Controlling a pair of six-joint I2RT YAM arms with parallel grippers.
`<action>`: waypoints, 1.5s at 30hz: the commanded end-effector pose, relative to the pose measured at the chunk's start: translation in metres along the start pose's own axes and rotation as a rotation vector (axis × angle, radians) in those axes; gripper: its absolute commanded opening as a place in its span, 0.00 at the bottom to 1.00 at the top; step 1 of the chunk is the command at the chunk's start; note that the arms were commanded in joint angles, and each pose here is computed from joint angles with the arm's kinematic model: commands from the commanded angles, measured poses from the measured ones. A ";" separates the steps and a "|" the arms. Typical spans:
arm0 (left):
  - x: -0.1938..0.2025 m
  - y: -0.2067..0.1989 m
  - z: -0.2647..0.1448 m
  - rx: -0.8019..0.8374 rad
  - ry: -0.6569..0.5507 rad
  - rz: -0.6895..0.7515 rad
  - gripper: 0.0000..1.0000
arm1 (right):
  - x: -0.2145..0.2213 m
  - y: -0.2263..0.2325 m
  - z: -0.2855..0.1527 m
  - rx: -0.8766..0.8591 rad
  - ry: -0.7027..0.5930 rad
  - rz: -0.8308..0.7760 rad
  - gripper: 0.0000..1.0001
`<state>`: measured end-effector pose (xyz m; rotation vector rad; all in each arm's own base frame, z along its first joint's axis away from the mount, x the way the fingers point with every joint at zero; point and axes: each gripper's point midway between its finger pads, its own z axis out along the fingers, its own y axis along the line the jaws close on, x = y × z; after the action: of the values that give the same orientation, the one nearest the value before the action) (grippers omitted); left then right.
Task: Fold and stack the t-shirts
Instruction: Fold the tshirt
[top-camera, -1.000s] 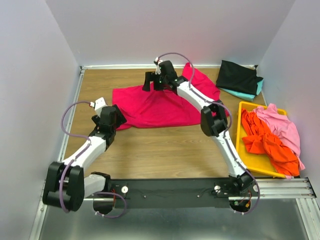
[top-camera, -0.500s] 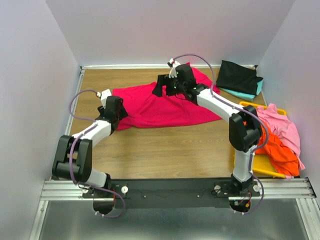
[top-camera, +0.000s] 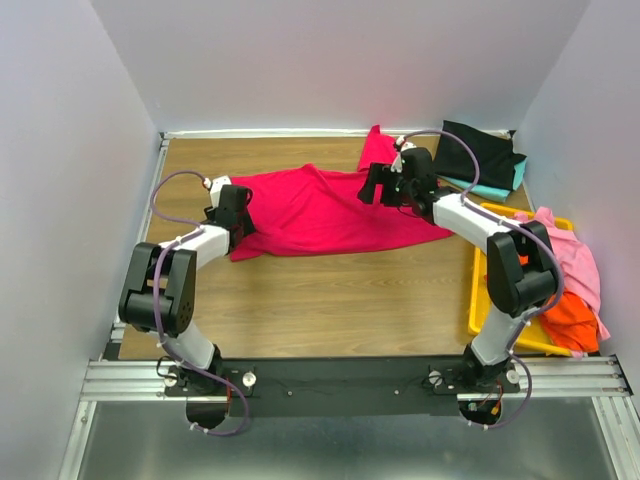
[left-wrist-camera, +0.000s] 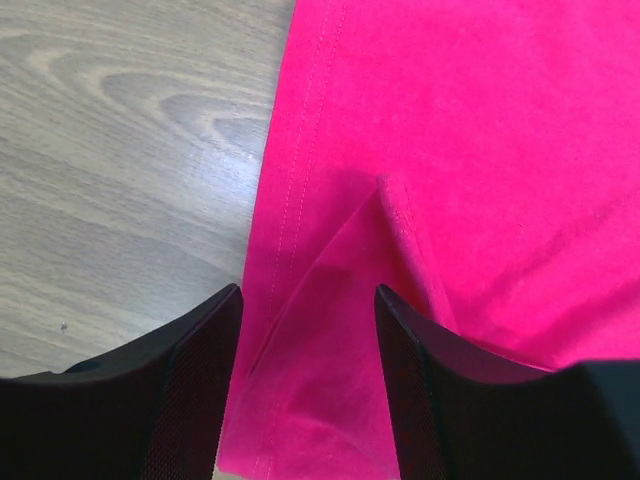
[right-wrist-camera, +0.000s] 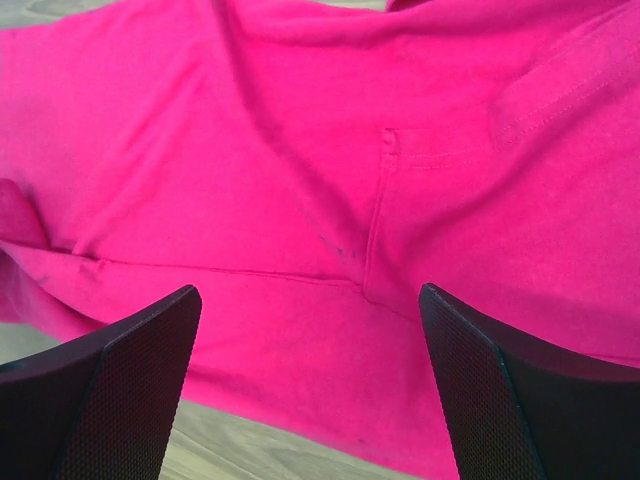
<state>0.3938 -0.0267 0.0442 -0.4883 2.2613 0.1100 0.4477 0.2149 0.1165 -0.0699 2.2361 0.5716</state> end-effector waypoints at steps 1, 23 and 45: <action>0.001 0.007 0.006 -0.038 0.018 0.032 0.61 | -0.016 0.009 -0.011 -0.024 -0.081 -0.007 0.96; 0.000 0.012 0.008 -0.074 0.025 0.040 0.00 | 0.007 -0.054 -0.013 0.102 -0.051 0.064 0.98; -0.008 0.037 -0.050 -0.074 -0.077 -0.166 0.00 | 0.048 -0.151 0.019 0.263 0.069 0.243 0.98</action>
<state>0.3597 -0.0132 0.0783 -0.6126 2.1679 0.0941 0.4728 0.1142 0.0402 0.2479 2.3105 0.4718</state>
